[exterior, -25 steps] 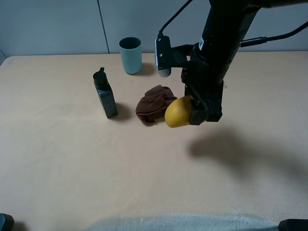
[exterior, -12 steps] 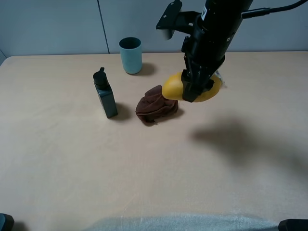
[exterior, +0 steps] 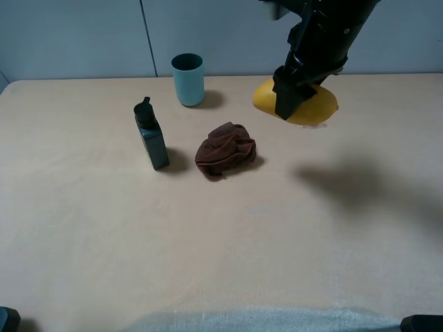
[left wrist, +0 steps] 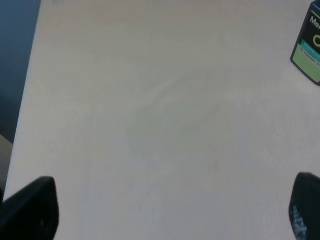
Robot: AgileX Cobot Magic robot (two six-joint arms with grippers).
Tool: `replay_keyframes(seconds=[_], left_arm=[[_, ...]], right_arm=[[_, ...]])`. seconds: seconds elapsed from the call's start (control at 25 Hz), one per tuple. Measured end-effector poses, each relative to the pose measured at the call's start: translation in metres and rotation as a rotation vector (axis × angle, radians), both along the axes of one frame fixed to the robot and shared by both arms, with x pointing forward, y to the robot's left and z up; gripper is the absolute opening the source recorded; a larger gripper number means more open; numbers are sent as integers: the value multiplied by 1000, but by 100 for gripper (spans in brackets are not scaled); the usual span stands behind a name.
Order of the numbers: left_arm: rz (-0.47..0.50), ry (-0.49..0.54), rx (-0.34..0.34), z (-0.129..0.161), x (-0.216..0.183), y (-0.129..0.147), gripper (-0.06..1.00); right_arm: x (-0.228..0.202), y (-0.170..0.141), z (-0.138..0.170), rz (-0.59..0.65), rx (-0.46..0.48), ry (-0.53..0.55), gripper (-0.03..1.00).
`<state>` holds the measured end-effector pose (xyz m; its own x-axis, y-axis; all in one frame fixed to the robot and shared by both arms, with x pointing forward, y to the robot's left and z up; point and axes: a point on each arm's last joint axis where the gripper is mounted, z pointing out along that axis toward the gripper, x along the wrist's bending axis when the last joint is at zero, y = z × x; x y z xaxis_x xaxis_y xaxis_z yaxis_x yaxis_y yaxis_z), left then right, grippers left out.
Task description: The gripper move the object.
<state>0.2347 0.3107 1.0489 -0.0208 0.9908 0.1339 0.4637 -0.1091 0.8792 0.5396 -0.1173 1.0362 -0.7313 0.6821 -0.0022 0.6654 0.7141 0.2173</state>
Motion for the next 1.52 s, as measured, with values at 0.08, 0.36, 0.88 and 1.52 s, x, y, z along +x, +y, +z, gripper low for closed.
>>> replay_keyframes(seconds=[0.08,0.36,0.88,1.52], left_arm=[[0,0,0,0,0,0,93],[-1,0,1,0,0,0,93],[-1,0,1,0,0,0,93],[-1,0,2,0,0,0,93]], right_arm=[[4,-7,0,-53,4,4,48],[23,-40,0,-295,38,4,48],[52,-95,4,-526,89,-96,48],[88,-142,-24,-694,131,-196,47]])
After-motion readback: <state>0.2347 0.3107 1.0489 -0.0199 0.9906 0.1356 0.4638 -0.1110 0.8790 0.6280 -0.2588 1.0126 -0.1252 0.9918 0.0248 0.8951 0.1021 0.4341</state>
